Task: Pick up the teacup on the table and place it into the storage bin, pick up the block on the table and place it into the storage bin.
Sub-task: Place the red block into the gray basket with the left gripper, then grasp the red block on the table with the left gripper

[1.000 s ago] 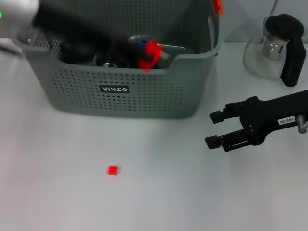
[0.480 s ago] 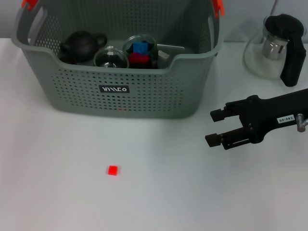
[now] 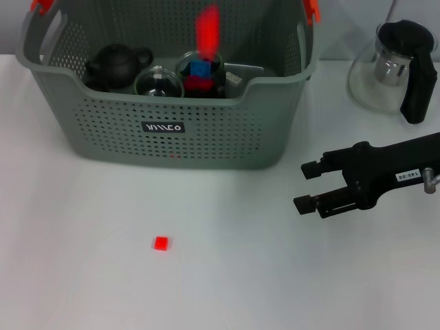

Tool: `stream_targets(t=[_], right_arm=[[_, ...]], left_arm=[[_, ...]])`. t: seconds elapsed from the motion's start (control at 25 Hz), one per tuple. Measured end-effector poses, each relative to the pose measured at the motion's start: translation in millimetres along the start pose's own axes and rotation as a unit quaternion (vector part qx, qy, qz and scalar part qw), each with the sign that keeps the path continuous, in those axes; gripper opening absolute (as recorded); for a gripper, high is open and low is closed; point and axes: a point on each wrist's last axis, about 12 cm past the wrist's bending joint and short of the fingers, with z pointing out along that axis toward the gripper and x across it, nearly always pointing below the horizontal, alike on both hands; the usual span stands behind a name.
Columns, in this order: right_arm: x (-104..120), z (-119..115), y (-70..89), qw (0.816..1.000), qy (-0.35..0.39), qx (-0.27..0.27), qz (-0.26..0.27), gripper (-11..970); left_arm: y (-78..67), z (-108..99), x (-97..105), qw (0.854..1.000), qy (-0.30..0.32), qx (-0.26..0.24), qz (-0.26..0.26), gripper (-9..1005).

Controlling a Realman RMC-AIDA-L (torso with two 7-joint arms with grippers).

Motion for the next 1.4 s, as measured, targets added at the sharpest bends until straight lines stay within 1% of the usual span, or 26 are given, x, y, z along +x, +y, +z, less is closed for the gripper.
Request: stream_targets(t=[0.12, 0.2, 0.28, 0.36, 0.44, 0.56, 0.64, 0.72, 0.8, 0.88, 0.92, 1.0, 1.12, 1.24, 1.32, 1.36, 1.4], right_arm=[[0, 0, 0.2, 1.000, 0.000, -0.001, 0.001, 833], [1, 1, 0.2, 1.000, 0.000, -0.001, 0.002, 832], [2, 1, 0.1, 1.000, 0.000, -0.002, 0.004, 832], [2, 1, 0.1, 1.000, 0.000, -0.002, 0.004, 833], [2, 1, 0.2, 1.000, -0.001, -0.002, 0.005, 833], [3, 1, 0.1, 1.000, -0.001, -0.002, 0.007, 833], [4, 2, -0.2, 1.000, -0.001, 0.000, 0.008, 833], [4, 2, -0.5, 1.000, -0.001, 0.000, 0.010, 834], [4, 2, -0.9, 1.000, -0.001, 0.001, 0.010, 834], [4, 3, -1.3, 1.000, -0.001, 0.003, 0.010, 834], [4, 4, -1.4, 1.000, -0.001, 0.004, 0.010, 834], [5, 6, -1.1, 1.000, -0.001, 0.004, 0.010, 833], [4, 8, -0.7, 1.000, -0.002, 0.003, 0.009, 833], [3, 9, -0.2, 1.000, -0.003, 0.001, 0.010, 833], [3, 11, 0.3, 1.000, -0.004, 0.000, 0.012, 833], [3, 12, 0.7, 1.000, -0.005, -0.001, 0.013, 832], [3, 13, 1.0, 1.000, -0.005, -0.002, 0.014, 832]], left_arm=[[-2.9, 2, -1, 1.000, 0.002, -0.001, 0.009, 430], [-5.7, -1, -5, 1.000, -0.002, -0.001, 0.017, 519], [-9.8, -10, -11, 1.000, -0.011, 0.003, 0.026, 601], [-18.5, -26, -15, 0.999, -0.020, 0.021, 0.043, 684], [-31.3, -42, -11, 0.996, -0.012, 0.057, 0.065, 772], [-53.2, -63, 9, 0.986, 0.030, 0.129, 0.106, 912], [-69.2, -76, 28, 0.972, 0.071, 0.175, 0.137, 918], [-83.5, -89, 47, 0.958, 0.114, 0.201, 0.169, 923], [-91.7, -96, 61, 0.949, 0.144, 0.197, 0.199, 929], [-96.9, -99, 73, 0.940, 0.168, 0.186, 0.229, 934], [-99.3, -100, 82, 0.934, 0.186, 0.181, 0.247, 937], [-102.2, -97, 96, 0.918, 0.222, 0.175, 0.278, 939], [-103.8, -86, 113, 0.893, 0.284, 0.175, 0.302, 938], [-100.9, -70, 127, 0.870, 0.339, 0.183, 0.308, 937], [-97.8, -61, 133, 0.860, 0.361, 0.186, 0.310, 936], [-95.2, -50, 140, 0.847, 0.383, 0.189, 0.318, 936], [-95.2, -50, 140, 0.847, 0.383, 0.189, 0.318, 936]])
